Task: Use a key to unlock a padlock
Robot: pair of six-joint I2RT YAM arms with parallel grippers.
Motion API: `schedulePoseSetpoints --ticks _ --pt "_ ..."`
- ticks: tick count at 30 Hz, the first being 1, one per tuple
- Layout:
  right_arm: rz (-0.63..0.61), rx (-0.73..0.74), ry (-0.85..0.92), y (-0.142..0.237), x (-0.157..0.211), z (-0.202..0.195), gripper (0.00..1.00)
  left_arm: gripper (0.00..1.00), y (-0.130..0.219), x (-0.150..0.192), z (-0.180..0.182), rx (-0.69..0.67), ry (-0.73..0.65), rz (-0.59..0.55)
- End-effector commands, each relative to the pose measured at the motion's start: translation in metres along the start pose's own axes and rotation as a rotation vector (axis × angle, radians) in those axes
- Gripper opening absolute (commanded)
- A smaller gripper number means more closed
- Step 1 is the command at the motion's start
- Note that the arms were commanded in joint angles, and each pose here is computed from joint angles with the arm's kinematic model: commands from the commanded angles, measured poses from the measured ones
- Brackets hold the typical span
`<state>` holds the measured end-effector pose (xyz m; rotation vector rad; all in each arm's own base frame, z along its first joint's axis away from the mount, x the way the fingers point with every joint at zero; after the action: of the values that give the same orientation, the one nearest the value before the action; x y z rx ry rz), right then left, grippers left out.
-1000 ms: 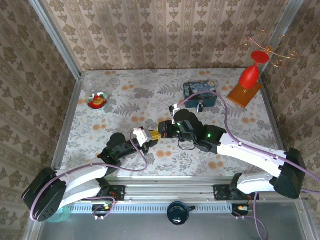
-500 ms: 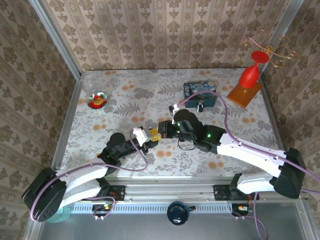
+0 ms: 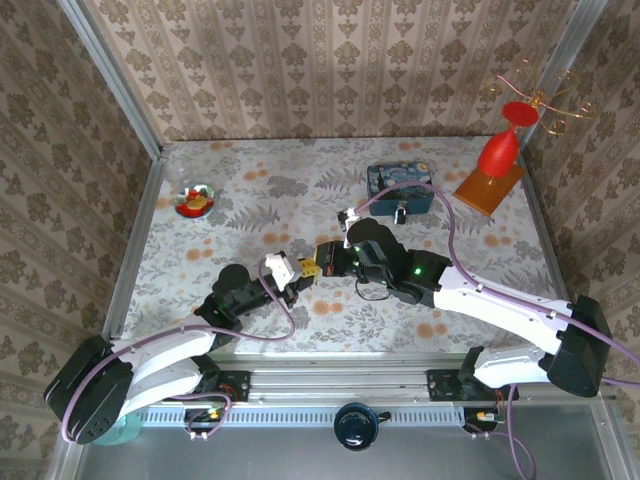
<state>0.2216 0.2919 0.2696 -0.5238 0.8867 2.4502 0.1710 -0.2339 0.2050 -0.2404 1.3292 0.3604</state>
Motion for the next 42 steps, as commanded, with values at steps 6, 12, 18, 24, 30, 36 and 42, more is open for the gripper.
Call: schedulePoseSetpoints --ticks 6,12,18,24,30,36,42 --pt "-0.06 0.055 0.001 0.01 -0.003 -0.015 0.3 0.0 -0.011 -0.005 0.022 -0.097 -0.075 0.104" --pt "-0.107 0.088 -0.054 0.024 -0.01 -0.034 0.52 0.0 -0.024 0.001 0.03 -0.112 -0.192 0.235" --pt "-0.195 0.069 -0.198 0.048 -0.016 -0.065 0.49 0.0 -0.044 0.012 0.027 -0.021 -0.41 0.328" --pt "-0.225 0.019 -0.326 0.056 -0.011 -0.085 0.43 0.0 -0.06 0.014 0.015 0.133 -0.643 0.389" --pt "-0.146 -0.028 -0.42 0.044 0.001 -0.088 0.42 0.0 -0.071 0.01 0.008 0.229 -0.816 0.419" --pt "-0.127 -0.063 -0.496 0.043 0.004 -0.09 0.37 0.0 -0.079 0.007 0.005 0.263 -0.899 0.44" --pt "-0.118 -0.06 -0.539 0.04 0.006 -0.095 0.3 0.0 -0.083 -0.001 -0.001 0.267 -0.898 0.405"
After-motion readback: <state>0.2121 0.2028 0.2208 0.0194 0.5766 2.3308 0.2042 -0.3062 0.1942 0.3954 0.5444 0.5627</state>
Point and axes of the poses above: each hand's point on the last joint's axis, 136 mm out from that joint toward the fingers, its own y axis back along the fingers, its own z axis along the line the jaws close on, x = y × z, the point moved 5 cm from there along y, back along the fingers, and after that the axes turned 7 degrees about -y, right-handed, at the moved point
